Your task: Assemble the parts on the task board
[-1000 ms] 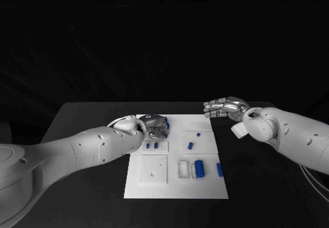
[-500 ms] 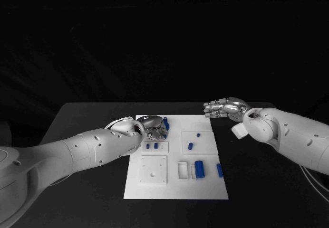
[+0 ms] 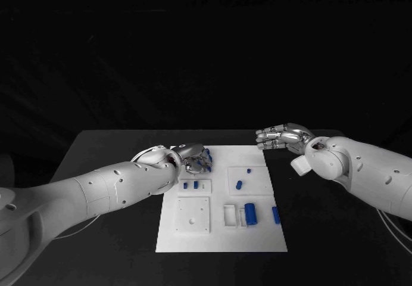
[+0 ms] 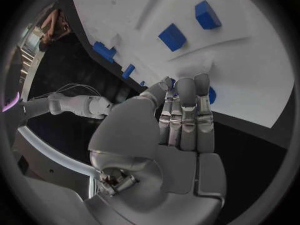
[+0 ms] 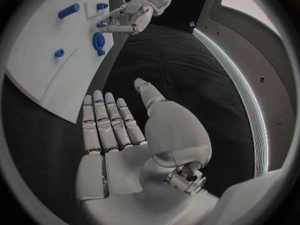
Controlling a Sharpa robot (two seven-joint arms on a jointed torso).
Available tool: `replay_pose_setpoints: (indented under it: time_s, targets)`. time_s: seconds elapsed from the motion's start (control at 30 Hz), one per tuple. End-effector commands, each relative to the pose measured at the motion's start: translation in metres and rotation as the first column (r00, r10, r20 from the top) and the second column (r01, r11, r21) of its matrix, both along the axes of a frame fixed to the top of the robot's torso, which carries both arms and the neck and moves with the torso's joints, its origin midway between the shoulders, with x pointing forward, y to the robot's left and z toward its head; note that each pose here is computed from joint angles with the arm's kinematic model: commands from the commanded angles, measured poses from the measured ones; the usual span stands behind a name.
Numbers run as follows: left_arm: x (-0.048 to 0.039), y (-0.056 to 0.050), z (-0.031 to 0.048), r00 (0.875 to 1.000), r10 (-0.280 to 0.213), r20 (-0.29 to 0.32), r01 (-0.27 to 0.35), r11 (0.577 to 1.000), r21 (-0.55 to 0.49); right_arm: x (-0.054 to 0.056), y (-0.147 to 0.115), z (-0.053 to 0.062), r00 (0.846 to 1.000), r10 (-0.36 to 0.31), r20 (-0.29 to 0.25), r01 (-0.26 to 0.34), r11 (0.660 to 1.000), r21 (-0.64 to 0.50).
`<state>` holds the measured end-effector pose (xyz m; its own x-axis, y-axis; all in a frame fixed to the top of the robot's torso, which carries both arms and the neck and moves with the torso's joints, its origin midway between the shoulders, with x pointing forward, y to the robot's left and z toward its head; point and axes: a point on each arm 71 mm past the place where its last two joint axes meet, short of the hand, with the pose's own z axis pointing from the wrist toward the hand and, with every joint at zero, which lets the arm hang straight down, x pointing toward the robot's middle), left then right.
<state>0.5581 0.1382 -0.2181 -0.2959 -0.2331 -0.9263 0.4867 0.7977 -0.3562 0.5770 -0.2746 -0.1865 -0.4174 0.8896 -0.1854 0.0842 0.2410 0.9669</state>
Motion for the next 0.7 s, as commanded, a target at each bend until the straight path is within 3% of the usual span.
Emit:
replay_pose_setpoints:
  time_s: [0.03, 0.33, 0.7]
  targets:
    - [-0.0014, 0.001, 0.0032, 0.999, -0.009, -0.038, 0.007, 0.999, -0.031, 0.0, 0.0, 0.001, 1.0, 0.01, 0.014, -0.01, 1.0, 0.0]
    - [-0.0024, 0.019, 0.0163, 0.998, 0.005, -0.067, -0.008, 0.999, -0.033, -0.001, -0.004, 0.001, 1.0, 0.001, 0.015, -0.001, 1.0, -0.004]
    - [-0.0042, 0.039, 0.019, 0.997, 0.026, -0.068, -0.028, 0.999, -0.021, -0.001, -0.007, 0.002, 1.0, -0.002, 0.016, 0.003, 1.0, -0.004]
